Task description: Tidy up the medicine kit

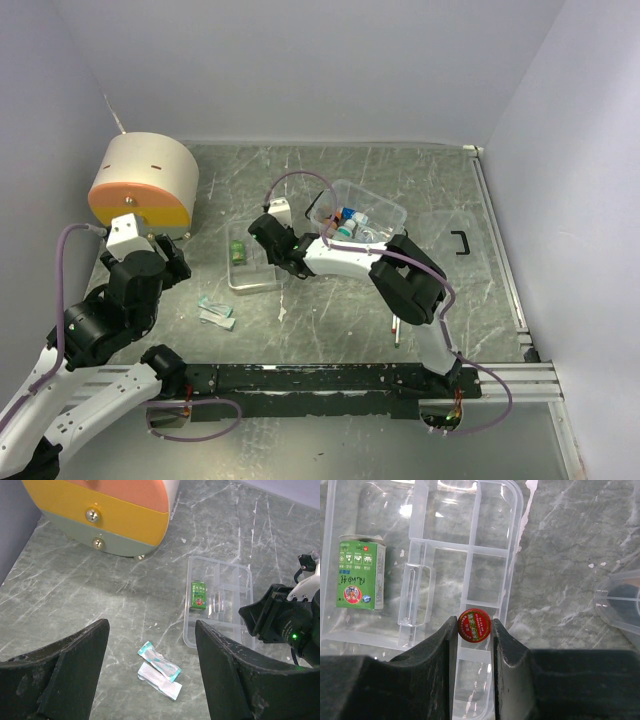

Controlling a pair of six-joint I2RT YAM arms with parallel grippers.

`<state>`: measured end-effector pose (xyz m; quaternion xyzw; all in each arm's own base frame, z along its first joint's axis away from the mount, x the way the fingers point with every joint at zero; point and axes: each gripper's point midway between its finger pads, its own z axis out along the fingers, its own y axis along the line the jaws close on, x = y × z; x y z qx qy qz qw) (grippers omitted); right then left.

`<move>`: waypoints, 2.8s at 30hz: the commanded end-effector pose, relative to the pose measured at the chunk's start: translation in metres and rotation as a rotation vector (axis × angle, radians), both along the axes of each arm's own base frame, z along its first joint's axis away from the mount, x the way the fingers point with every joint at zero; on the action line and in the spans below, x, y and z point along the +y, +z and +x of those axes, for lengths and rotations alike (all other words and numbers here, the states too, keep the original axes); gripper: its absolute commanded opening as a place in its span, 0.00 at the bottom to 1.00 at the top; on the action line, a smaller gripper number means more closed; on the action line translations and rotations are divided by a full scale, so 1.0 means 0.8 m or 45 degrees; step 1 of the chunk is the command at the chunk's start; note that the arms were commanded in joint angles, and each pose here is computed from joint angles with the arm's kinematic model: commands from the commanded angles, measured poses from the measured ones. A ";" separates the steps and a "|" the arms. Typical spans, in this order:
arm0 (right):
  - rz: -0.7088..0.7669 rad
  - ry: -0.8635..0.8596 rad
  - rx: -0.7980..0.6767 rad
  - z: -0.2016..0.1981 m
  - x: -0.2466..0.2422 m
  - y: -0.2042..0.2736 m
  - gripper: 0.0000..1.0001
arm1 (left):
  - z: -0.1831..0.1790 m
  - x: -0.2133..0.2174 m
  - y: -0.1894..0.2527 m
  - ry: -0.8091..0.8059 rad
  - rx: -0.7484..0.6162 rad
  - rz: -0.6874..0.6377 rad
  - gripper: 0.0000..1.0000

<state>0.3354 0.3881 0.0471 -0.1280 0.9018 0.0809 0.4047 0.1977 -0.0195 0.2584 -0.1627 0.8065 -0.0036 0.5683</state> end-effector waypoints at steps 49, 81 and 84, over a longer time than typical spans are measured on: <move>-0.059 -0.128 0.095 -0.003 -0.033 -0.014 0.11 | 0.004 -0.004 0.001 -0.013 0.000 0.011 0.80; 0.415 -0.066 0.029 -0.095 -0.105 0.113 0.31 | -0.006 -0.074 -0.184 0.160 0.507 -0.359 0.98; 0.453 -0.025 0.029 -0.110 -0.113 0.112 0.31 | -0.010 -0.075 -0.209 0.184 0.541 -0.377 0.79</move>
